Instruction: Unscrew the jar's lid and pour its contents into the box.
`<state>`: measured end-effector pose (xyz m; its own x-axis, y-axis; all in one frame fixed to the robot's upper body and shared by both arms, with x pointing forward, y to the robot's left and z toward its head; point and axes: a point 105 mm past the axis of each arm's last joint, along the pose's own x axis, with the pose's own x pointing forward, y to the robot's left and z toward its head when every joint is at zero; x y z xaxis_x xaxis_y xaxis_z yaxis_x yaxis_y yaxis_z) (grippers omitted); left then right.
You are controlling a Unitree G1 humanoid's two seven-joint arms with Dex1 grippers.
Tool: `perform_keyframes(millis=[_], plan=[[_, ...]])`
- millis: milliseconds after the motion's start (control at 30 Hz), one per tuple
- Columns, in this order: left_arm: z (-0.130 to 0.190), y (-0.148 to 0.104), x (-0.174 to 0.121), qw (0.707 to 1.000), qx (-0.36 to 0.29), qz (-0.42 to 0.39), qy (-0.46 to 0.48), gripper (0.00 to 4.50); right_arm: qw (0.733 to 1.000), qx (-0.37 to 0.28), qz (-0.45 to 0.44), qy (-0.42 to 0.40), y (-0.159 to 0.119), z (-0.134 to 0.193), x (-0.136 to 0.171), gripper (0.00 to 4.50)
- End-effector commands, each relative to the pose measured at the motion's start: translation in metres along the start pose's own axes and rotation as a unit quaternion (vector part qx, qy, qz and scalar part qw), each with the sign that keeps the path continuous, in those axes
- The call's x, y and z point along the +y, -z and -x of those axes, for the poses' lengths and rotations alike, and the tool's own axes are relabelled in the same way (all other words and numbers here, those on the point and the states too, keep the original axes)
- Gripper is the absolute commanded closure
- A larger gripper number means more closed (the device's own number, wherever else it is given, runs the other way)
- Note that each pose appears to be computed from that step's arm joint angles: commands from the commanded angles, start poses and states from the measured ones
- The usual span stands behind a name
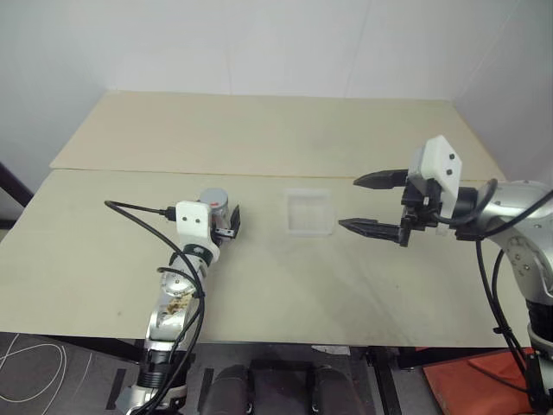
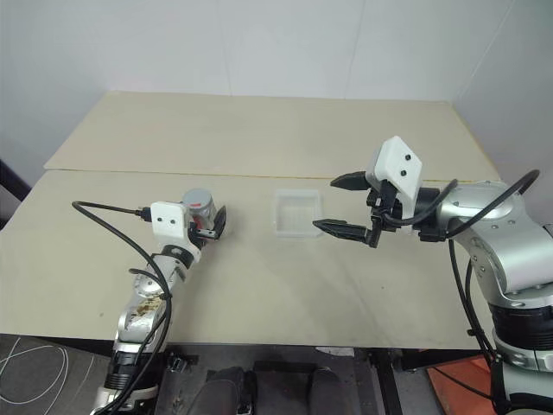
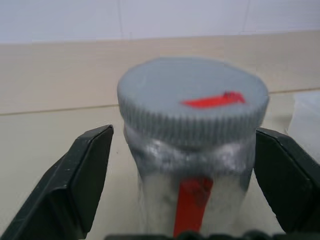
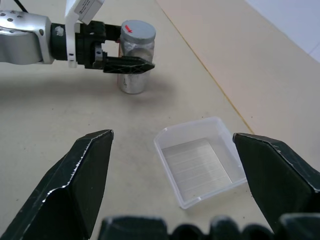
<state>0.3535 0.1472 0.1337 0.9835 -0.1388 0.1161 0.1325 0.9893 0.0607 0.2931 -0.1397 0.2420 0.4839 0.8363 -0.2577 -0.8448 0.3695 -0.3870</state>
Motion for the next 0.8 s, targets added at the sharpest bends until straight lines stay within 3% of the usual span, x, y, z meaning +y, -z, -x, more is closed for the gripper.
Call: perform_keyframes(millis=[33,167,333,500,600,800], plan=[[-0.004,-0.014,-0.006,0.999,-0.031,-0.006,0.008,1.23,0.999,-0.019,0.035,0.016,-0.016,0.009,-0.002,0.0],[-0.004,-0.01,-0.003,1.0,-0.023,-0.004,-0.002,2.47,0.999,-0.022,0.034,0.015,-0.016,0.009,-0.001,0.0],[-0.006,-0.014,0.002,1.0,-0.021,0.005,0.002,2.48,0.999,-0.039,0.036,0.002,-0.02,0.0,0.004,0.0],[-0.004,-0.042,-0.003,0.991,-0.029,-0.025,0.128,2.48,0.996,-0.077,0.04,-0.019,-0.034,-0.025,0.009,0.0],[0.001,-0.063,-0.001,0.971,-0.03,-0.047,0.231,2.48,0.993,-0.105,0.04,-0.035,-0.047,-0.043,0.012,0.0],[0.014,-0.092,-0.003,0.903,-0.028,-0.042,0.426,2.48,0.985,-0.161,0.02,-0.067,-0.081,-0.08,0.014,0.0]])
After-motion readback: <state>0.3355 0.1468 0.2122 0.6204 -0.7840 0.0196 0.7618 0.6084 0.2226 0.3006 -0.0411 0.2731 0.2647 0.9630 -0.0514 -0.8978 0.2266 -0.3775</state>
